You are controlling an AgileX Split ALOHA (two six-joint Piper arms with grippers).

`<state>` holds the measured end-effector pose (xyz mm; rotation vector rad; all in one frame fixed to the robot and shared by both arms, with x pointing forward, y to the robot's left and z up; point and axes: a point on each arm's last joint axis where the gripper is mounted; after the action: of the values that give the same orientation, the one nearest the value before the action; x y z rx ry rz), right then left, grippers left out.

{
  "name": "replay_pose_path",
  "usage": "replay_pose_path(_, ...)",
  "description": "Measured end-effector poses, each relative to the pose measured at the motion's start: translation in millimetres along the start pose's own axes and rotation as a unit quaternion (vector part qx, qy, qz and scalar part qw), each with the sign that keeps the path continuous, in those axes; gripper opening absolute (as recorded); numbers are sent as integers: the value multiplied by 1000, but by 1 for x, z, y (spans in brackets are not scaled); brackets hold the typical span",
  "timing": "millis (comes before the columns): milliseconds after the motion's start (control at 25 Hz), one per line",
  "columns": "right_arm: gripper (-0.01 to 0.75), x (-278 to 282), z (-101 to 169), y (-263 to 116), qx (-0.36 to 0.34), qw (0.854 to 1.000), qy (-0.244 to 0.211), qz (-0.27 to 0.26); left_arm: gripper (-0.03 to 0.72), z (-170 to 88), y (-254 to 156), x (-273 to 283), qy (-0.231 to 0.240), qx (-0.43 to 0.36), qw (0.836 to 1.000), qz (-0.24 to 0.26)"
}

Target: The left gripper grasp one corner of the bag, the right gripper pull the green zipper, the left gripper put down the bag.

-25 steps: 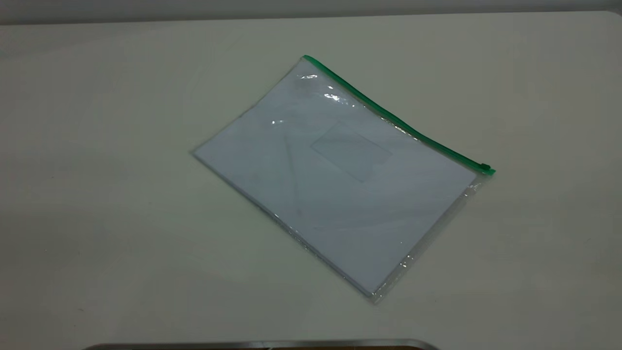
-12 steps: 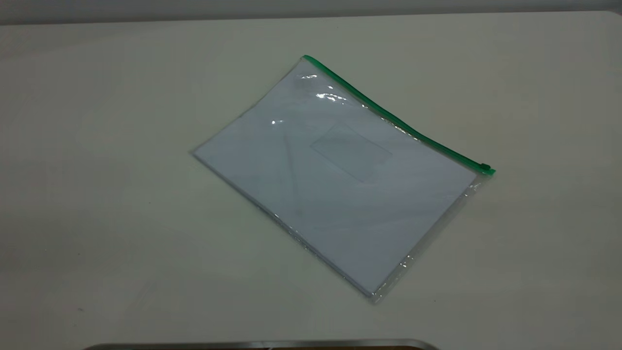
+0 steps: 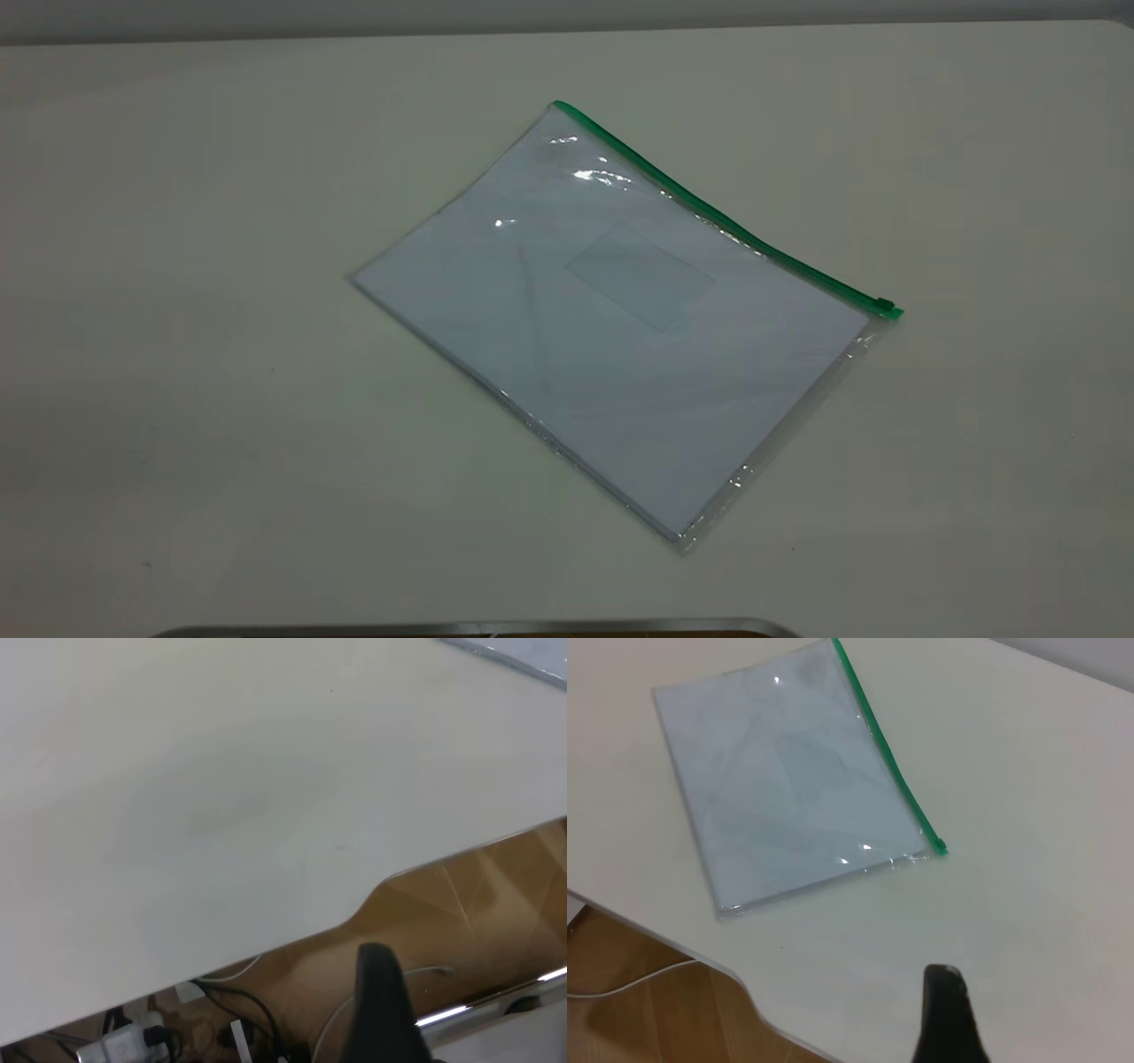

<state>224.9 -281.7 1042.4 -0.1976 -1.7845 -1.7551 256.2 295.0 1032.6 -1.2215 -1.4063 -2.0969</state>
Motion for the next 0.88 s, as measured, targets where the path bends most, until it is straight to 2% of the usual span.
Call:
replay_pose_path(200,547,0,0,0,0,1000,0,0,590,0,-1,1,13,15,1000,-4)
replay_pose_path(520,547,0,0,0,0,1000,0,0,590,-6,-17,15,93,79,990,-65)
replay_pose_path(680,547,0,0,0,0,1000,0,0,590,-10,-24,19,104,78,987,-94)
replay_pose_path(880,547,0,0,0,0,1000,0,0,590,-11,-25,20,106,77,986,-100)
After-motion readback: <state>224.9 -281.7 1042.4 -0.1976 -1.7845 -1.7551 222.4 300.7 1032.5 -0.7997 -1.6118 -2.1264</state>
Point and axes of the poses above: a point on each arm's last joint axis where the gripper is mounted, x pointing back along that axis away from the gripper, z along the wrist's bending axis when the last joint is at zero, y = z × x, and after that the axes turned 12 degrees about -x, right-handed
